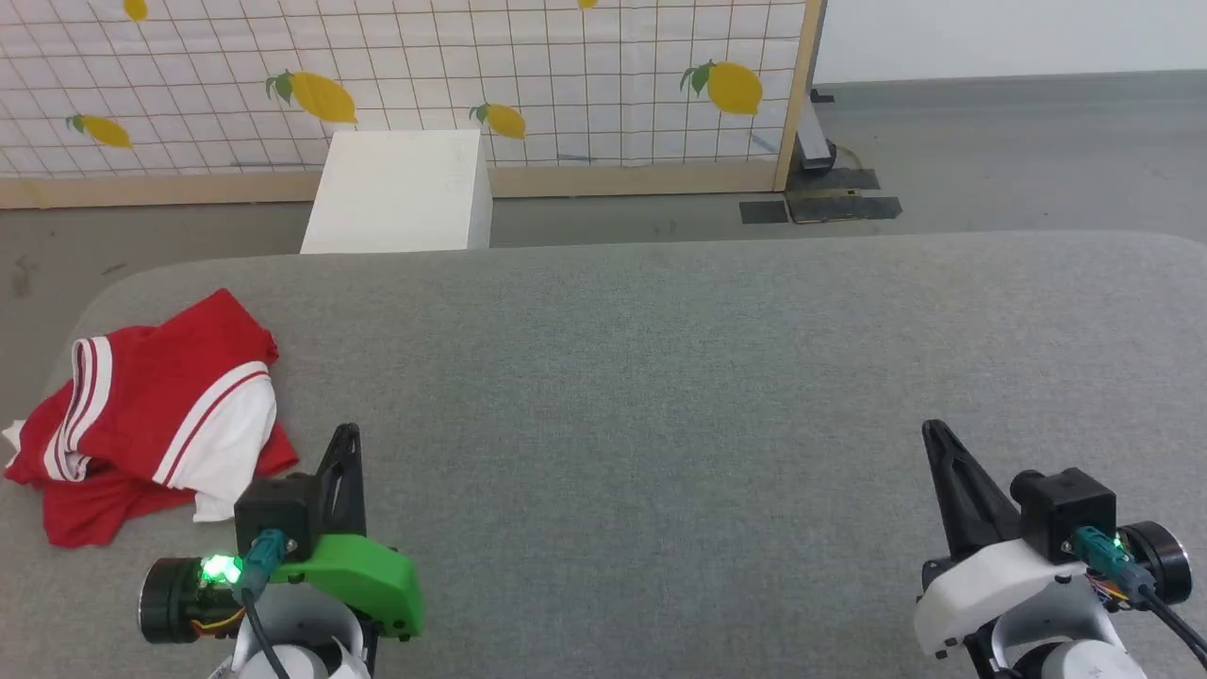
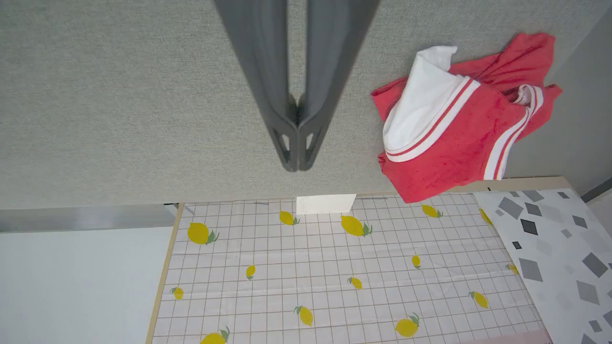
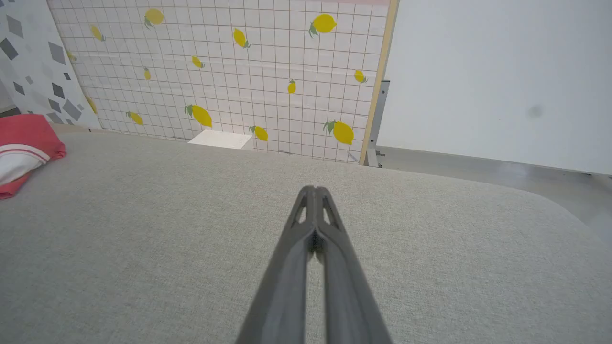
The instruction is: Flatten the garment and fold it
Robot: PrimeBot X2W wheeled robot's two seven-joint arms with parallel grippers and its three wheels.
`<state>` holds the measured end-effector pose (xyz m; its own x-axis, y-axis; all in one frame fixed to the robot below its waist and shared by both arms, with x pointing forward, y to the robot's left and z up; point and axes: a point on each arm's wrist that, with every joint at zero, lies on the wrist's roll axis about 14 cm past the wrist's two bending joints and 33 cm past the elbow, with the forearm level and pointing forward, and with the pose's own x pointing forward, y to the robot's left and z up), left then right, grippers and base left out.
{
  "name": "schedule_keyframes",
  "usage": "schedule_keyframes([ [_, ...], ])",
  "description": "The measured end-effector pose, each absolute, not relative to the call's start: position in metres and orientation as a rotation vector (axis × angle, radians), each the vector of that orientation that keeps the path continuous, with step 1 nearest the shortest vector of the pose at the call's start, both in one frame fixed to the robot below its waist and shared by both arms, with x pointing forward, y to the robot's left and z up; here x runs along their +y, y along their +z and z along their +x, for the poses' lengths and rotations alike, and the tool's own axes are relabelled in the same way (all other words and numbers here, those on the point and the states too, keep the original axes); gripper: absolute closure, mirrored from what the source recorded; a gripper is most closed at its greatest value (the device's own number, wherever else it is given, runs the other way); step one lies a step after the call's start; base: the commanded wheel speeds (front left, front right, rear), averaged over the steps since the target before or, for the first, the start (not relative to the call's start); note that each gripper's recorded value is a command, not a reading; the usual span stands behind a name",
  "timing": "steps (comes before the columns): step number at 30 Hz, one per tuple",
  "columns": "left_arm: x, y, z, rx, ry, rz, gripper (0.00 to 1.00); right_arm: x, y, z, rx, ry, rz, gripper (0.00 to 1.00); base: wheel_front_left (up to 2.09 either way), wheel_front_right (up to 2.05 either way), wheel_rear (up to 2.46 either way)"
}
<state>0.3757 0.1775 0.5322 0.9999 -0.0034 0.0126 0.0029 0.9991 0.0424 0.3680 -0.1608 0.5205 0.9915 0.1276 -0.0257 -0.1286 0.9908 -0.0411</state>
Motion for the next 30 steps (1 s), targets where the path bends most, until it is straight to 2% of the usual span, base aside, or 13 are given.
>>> schedule_keyframes([
  [30,0.1775,0.5322,0.3757,-0.013,-0.003,0.042,1.00,-0.1607,0.5205,0.3680,0.023,0.129,-0.043,1.00,0.00,0.00,0.00],
])
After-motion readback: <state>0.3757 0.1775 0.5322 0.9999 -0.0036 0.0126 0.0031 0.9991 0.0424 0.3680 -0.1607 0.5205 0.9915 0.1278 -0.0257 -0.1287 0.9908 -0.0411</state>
